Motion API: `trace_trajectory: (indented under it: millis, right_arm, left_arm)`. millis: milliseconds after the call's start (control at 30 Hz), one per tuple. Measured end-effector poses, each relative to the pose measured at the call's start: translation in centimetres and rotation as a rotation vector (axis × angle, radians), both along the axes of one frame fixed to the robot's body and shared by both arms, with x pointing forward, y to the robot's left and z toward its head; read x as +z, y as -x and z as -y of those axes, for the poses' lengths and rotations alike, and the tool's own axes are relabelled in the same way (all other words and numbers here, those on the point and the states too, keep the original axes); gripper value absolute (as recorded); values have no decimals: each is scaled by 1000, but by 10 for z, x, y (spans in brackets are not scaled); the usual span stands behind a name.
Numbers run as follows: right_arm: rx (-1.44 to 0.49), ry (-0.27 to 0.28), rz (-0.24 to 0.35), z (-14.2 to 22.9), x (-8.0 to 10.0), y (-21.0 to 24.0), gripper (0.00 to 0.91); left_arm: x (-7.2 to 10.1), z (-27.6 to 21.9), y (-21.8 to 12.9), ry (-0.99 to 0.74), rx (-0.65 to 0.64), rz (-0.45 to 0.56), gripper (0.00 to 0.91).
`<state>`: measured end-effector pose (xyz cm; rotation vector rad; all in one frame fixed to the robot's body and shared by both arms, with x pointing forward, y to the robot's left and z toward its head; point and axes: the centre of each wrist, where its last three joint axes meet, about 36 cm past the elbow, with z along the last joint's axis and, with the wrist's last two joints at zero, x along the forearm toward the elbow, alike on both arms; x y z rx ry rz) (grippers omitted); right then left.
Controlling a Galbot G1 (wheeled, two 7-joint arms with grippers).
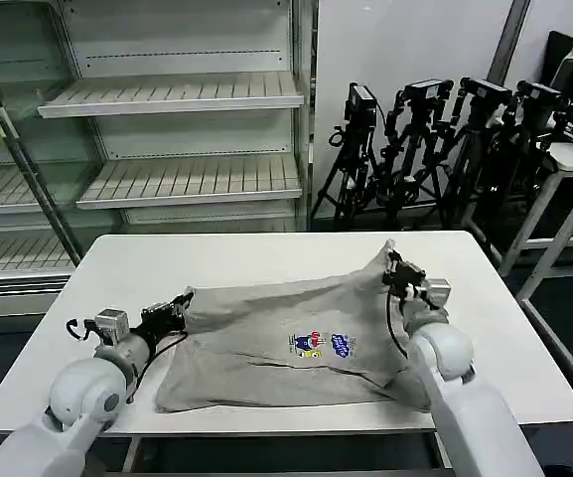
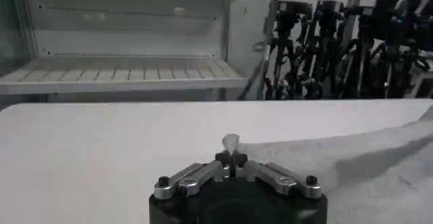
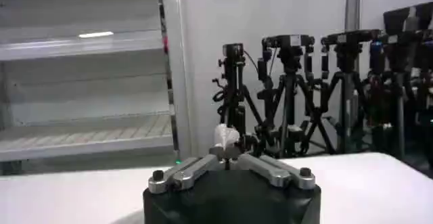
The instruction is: Fold and organize the clothes.
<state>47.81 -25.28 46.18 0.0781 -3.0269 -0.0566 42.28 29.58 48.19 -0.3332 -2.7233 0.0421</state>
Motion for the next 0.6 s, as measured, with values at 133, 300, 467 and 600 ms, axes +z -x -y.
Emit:
trace_trajectory:
  millis: [133,300,467,600]
  right_arm:
    - [-9,7,-9,5,-4,28,0]
    - [-22,15,-38,9,-10,61,0]
    - [-42,29,-96,11,-20,88,0]
    - [-49,37,-150,10,-29,105,0]
  left_arm:
    - [-3,7,16,-8,-20,-9,60]
    - [-8,17,35,-18,-39,-21,60]
    - [-17,20,49,-33,-32,-37,60]
    - [-24,19,58,-53,-18,-51,60]
